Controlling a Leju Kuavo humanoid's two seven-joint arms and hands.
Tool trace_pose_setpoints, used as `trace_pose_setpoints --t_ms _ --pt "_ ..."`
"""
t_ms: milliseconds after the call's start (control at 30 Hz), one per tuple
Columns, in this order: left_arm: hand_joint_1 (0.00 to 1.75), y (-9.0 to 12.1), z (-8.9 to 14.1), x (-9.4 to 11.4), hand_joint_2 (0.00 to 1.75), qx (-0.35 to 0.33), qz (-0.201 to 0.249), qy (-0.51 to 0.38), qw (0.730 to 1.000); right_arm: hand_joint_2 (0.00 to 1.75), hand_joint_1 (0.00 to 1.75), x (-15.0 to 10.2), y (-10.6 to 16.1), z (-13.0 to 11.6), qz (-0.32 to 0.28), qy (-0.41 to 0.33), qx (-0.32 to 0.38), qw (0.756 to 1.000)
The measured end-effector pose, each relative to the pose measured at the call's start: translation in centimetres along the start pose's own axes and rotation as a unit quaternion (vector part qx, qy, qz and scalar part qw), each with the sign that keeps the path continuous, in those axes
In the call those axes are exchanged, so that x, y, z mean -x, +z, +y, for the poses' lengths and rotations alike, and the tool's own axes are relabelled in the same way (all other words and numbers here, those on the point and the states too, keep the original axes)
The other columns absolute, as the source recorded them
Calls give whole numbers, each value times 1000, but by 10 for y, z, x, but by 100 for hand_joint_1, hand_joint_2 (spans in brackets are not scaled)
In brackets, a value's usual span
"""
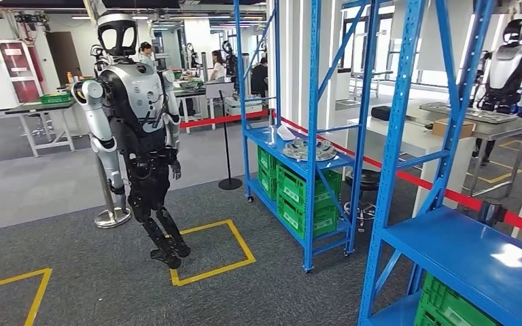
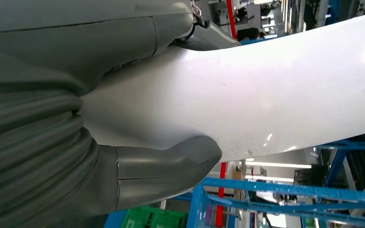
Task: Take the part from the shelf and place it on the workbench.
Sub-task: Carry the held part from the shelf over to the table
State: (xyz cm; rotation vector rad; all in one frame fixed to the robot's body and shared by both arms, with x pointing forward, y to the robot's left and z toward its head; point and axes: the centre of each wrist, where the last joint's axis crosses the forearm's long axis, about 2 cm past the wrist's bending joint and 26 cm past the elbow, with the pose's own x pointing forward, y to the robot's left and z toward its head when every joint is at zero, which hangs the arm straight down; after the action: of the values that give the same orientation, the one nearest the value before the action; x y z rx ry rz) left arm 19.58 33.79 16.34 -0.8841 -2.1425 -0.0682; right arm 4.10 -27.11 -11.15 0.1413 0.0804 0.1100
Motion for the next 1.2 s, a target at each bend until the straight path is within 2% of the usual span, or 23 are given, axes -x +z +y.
trace_pose_setpoints --t_ms 300,533,800,1000,1200 --pt "175 9 12 -4 175 6 -18 9 1000 0 0 -5 1 2 -7 -3 -2 1000" --pt "175 17 23 4 175 0 4 19 1000 0 0 -2 1 -1 -6 -7 3 1000" --pt "175 16 28 5 175 1 14 19 1000 0 0 -4 1 -1 -14 -12 4 1000" --pt "175 10 26 14 175 6 19 32 999 0 0 1 0 -3 -11 -17 6 1000" --pt "175 -1 26 18 175 14 18 36 999 0 0 1 0 -3 -11 -18 6 1000"
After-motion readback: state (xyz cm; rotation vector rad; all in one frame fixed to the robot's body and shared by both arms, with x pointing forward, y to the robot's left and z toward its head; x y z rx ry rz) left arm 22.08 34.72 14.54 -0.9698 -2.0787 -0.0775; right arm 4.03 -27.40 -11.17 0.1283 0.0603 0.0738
